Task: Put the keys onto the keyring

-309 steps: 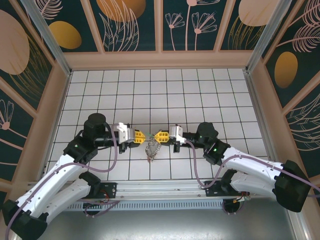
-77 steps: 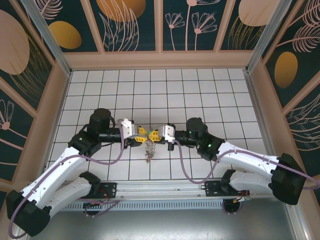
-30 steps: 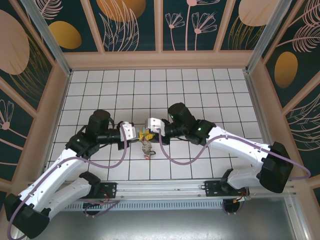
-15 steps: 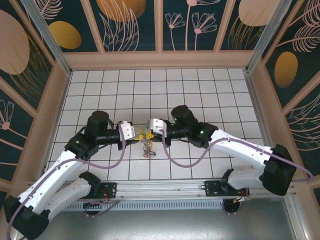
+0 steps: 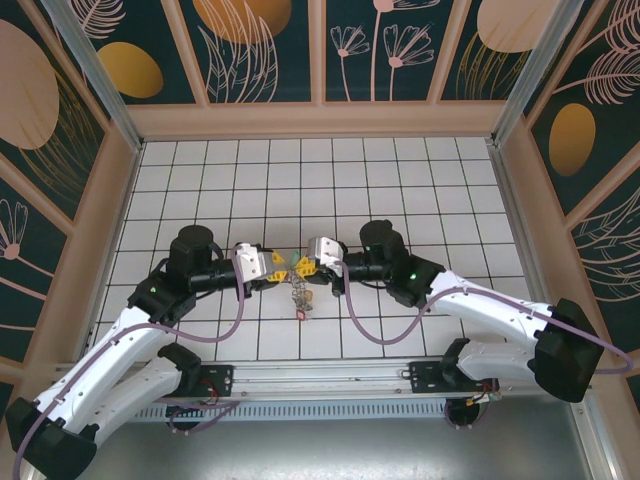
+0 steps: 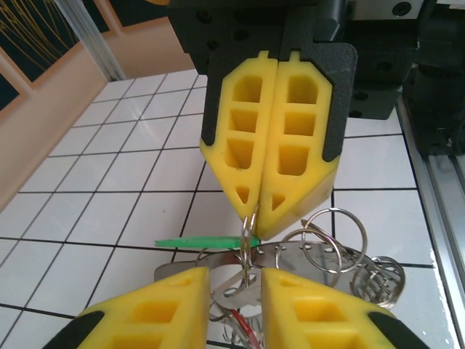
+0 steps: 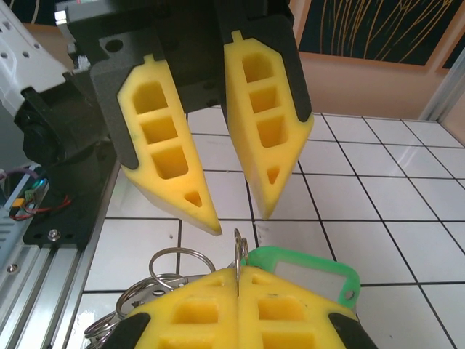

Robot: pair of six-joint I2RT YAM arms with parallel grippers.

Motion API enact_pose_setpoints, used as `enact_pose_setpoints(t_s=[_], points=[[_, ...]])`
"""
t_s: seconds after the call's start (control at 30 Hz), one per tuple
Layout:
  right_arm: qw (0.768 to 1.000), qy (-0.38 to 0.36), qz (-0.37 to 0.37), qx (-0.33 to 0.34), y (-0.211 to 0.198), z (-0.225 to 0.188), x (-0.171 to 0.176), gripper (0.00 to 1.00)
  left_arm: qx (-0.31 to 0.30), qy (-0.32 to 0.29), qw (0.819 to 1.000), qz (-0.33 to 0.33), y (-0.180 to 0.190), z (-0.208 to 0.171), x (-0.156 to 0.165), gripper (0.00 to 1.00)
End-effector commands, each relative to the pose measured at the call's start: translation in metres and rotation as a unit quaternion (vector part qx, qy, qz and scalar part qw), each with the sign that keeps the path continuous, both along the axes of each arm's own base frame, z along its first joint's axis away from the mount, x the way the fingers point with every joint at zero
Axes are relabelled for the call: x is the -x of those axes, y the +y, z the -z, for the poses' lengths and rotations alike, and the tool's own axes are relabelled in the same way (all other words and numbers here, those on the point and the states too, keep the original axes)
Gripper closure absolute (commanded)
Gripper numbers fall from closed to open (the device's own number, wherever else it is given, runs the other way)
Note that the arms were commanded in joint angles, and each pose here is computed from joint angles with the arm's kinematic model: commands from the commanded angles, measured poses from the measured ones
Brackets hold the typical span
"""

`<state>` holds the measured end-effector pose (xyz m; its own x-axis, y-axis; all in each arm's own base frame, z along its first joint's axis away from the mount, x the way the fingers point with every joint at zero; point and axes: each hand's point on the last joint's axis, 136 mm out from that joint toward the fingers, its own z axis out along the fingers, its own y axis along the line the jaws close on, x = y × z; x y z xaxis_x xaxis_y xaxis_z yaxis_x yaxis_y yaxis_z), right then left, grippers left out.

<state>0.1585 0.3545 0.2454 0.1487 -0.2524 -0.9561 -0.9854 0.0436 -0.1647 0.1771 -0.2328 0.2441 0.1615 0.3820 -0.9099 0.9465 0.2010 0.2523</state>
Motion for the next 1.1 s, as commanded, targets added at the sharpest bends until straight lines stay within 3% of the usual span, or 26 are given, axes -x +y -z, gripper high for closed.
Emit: enact_pose_setpoints(t_s=[0.0,0.13,0.27,0.33,0.63,0.97,1.07], points=[[0.998,-0.021,-0.016,-0.056,0.002,-0.03,0.005,1.0,0.014,-0.017,1.0,0.005,-0.003,-0.009,-0.002,0.74],[0.997,-0.017,-0.018,-0.071,0.002,-0.034,0.006,1.0,0.007,-0.006,1.0,0.011,-0.004,-0.001,-0.001,0.78],[0.995,-0.013,-0.015,-0.097,0.001,-0.041,0.007,1.0,0.007,-0.004,1.0,0.007,-0.004,-0.003,-0.004,0.97],[0.994,-0.011,-0.014,-0.108,0.001,-0.043,0.007,1.0,0.008,-0.004,1.0,0.009,-0.005,-0.004,-0.003,1.0],[0.985,-0.002,0.029,-0.171,-0.004,-0.055,-0.003,1.0,0.009,0.009,1.0,0.02,-0.007,0.002,0.0,1.0],[0.964,0.007,0.083,-0.252,0.0,-0.066,-0.013,1.0,0.052,0.038,0.997,0.035,-0.014,-0.003,0.004,1.0],[0.968,0.006,0.079,-0.239,0.005,-0.061,-0.013,1.0,0.082,0.028,0.996,0.017,-0.013,-0.021,0.0,0.77]])
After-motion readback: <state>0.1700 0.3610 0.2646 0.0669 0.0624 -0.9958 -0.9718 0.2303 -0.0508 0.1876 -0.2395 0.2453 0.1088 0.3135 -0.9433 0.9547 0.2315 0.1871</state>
